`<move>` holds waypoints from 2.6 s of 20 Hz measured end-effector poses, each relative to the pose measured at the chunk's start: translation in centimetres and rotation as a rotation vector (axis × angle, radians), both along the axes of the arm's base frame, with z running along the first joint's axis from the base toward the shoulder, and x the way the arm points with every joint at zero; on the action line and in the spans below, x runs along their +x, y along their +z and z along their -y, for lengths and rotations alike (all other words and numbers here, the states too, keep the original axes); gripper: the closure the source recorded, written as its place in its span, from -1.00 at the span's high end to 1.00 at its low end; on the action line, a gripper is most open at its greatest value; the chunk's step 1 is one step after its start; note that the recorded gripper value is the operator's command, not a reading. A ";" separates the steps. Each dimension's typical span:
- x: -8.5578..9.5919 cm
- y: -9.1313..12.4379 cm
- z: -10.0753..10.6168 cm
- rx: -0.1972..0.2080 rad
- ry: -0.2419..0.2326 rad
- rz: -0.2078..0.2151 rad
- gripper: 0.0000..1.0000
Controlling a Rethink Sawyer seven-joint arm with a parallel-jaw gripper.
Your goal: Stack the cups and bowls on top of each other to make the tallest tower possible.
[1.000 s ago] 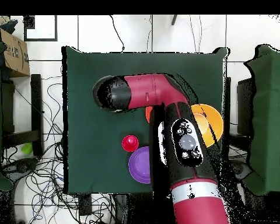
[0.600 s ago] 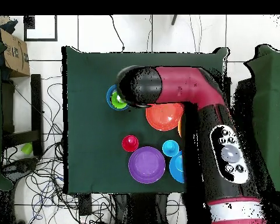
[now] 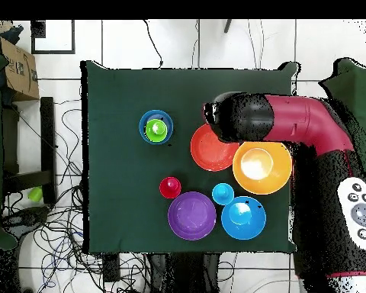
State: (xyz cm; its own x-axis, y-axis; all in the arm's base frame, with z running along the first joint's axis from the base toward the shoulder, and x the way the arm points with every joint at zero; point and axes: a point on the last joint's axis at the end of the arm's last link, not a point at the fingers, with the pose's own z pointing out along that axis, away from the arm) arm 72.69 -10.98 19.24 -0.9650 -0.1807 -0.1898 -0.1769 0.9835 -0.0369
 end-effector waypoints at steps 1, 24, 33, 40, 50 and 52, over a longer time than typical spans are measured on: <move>0.0 -0.3 0.0 -0.004 0.006 0.004 1.00; -1.4 -9.9 -4.4 0.068 0.137 -0.048 1.00; -3.3 -12.4 -5.9 0.076 0.183 -0.087 1.00; -4.4 -13.1 -6.6 0.062 0.217 -0.104 1.00; -7.6 -16.2 -7.0 -0.187 0.415 -0.145 1.00; -8.0 -16.7 -7.3 -0.229 0.456 -0.147 1.00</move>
State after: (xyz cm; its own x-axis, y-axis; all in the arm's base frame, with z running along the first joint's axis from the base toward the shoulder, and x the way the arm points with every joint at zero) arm 64.64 -3.72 2.54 -0.7921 -0.6093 0.0353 -0.6044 0.7750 -0.1847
